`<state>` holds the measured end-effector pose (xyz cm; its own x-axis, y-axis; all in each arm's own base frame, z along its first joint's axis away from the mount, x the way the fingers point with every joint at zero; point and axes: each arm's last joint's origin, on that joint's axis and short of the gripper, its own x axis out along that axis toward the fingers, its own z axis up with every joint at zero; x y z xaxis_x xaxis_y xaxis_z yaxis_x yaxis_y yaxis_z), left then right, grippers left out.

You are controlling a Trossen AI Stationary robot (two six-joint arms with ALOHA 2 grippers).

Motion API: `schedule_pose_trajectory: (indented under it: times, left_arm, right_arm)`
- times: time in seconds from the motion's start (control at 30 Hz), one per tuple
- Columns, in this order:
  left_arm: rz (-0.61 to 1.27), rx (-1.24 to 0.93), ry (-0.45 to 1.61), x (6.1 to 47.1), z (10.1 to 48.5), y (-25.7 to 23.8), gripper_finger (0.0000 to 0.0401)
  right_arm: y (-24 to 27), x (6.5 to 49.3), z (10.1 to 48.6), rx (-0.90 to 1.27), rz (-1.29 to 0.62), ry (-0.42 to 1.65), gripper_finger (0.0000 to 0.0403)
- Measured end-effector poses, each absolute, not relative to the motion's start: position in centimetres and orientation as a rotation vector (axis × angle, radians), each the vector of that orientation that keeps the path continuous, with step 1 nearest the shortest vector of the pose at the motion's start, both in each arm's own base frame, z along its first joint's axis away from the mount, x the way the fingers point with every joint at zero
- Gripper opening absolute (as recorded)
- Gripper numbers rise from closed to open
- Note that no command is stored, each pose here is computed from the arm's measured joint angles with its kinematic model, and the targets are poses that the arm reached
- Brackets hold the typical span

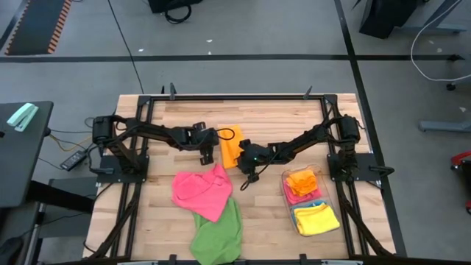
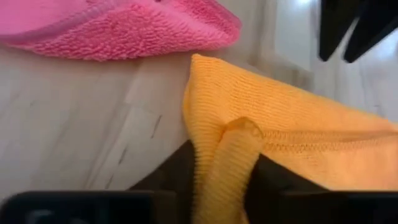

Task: Fold microfiber towels
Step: Fold the orange towel

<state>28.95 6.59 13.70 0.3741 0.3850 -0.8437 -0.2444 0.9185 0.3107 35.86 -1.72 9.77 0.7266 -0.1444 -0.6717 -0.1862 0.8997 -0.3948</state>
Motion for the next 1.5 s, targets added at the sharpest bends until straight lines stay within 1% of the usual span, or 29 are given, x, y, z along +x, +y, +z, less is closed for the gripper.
schedule_pose_trajectory:
  times: [0.13,0.2,0.27,0.37,0.47,0.7,0.8,0.97,1.2,1.37,1.5]
  left_arm:
    - [0.391,0.152,1.069,29.0,14.8,5.9,0.0107]
    - [0.381,0.157,1.016,29.3,15.5,5.4,0.0107]
    - [0.389,0.132,0.931,29.9,15.9,5.1,0.0107]
    - [0.396,0.095,0.811,31.2,15.9,4.8,0.0107]
    - [0.400,0.076,0.781,32.0,14.8,4.7,0.0107]
    - [0.379,0.055,0.823,33.1,10.8,4.6,0.0104]
    - [0.362,0.058,0.825,33.5,10.2,4.2,0.0100]
    - [0.316,0.080,0.822,33.4,10.8,3.2,0.0090]
    - [0.272,0.102,0.762,33.2,13.2,2.1,0.0076]
    - [0.248,0.124,0.723,33.0,14.5,1.2,0.0069]
    - [0.234,0.129,0.725,33.0,14.5,0.8,0.0063]
  right_arm:
    - [-1.7,35.8,9.7,-0.457,0.048,0.763,0.0043]
    - [-1.7,35.8,9.7,-0.447,0.059,0.763,0.0020]
    - [-1.7,35.8,9.8,-0.425,0.064,0.758,0.0012]
    - [-1.5,35.8,10.2,-0.388,0.061,0.769,0.0012]
    - [-1.3,36.2,10.6,-0.363,0.069,0.814,0.0013]
    - [-0.4,37.2,12.0,-0.324,0.095,0.908,0.0013]
    - [-0.3,37.3,12.7,-0.317,0.112,0.958,0.0013]
    - [-0.3,37.2,14.7,-0.306,0.121,0.987,0.0013]
    - [-0.1,36.2,17.5,-0.259,0.191,0.957,0.0013]
    - [0.0,35.4,18.4,-0.228,0.212,0.982,0.0013]
    - [0.1,35.2,18.3,-0.196,0.245,0.996,0.0013]
